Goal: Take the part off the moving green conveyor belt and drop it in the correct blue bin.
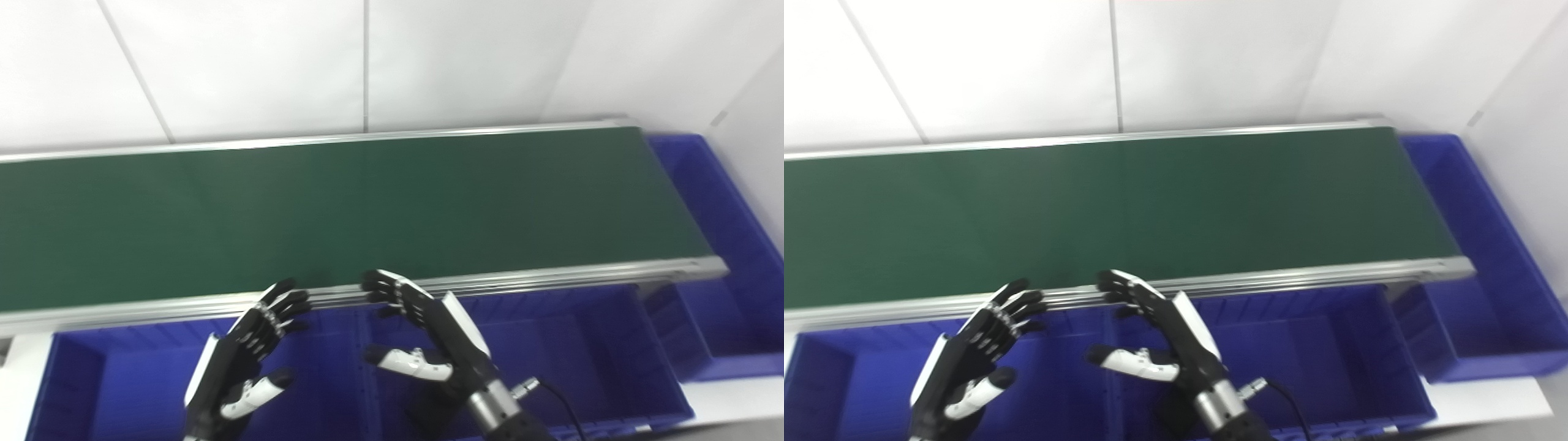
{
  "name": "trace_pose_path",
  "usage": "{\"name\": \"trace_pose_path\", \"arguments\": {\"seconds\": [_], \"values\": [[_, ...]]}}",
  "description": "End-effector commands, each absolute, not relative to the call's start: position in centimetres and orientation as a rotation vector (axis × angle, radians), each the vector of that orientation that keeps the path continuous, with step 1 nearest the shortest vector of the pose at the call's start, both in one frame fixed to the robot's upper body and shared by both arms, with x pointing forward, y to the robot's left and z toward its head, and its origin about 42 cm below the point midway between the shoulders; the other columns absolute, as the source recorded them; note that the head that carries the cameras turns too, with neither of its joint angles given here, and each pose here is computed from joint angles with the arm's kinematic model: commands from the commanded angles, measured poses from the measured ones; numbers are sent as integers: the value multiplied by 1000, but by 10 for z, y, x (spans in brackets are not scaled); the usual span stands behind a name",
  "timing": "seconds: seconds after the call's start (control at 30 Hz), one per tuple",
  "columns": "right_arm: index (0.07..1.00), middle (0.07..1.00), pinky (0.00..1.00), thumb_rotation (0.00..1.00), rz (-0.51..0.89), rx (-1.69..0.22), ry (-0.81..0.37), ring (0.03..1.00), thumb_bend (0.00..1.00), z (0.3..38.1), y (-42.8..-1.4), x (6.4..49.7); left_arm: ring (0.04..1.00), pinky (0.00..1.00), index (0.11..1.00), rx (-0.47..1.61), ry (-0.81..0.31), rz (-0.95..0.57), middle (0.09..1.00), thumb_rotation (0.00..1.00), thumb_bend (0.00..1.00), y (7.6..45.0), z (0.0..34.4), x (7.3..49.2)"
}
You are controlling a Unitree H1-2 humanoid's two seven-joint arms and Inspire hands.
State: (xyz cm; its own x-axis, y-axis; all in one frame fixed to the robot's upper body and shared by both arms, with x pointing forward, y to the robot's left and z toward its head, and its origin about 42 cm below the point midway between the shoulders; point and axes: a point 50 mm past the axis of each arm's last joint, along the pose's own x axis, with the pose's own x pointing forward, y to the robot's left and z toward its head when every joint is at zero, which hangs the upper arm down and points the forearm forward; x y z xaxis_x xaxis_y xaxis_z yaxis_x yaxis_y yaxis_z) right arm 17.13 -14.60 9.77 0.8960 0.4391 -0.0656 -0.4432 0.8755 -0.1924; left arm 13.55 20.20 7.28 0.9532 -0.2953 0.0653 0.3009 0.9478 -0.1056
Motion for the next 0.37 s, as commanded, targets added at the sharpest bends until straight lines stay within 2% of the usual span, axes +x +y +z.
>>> {"name": "trace_pose_path", "arguments": {"seconds": [0.0,0.13,0.33], "values": [[908,894,797,647,463,-185,-68,871,832,106,-152,173,853,770,869,-100,-106,-298,868,496,809,199,82,136],[931,916,813,660,448,-191,-76,889,847,100,-168,170,882,790,883,-97,-105,-301,894,467,782,197,82,137],[931,917,813,646,393,-186,-92,889,844,96,-182,164,877,780,885,-65,-108,-296,890,485,832,194,81,142]]}}
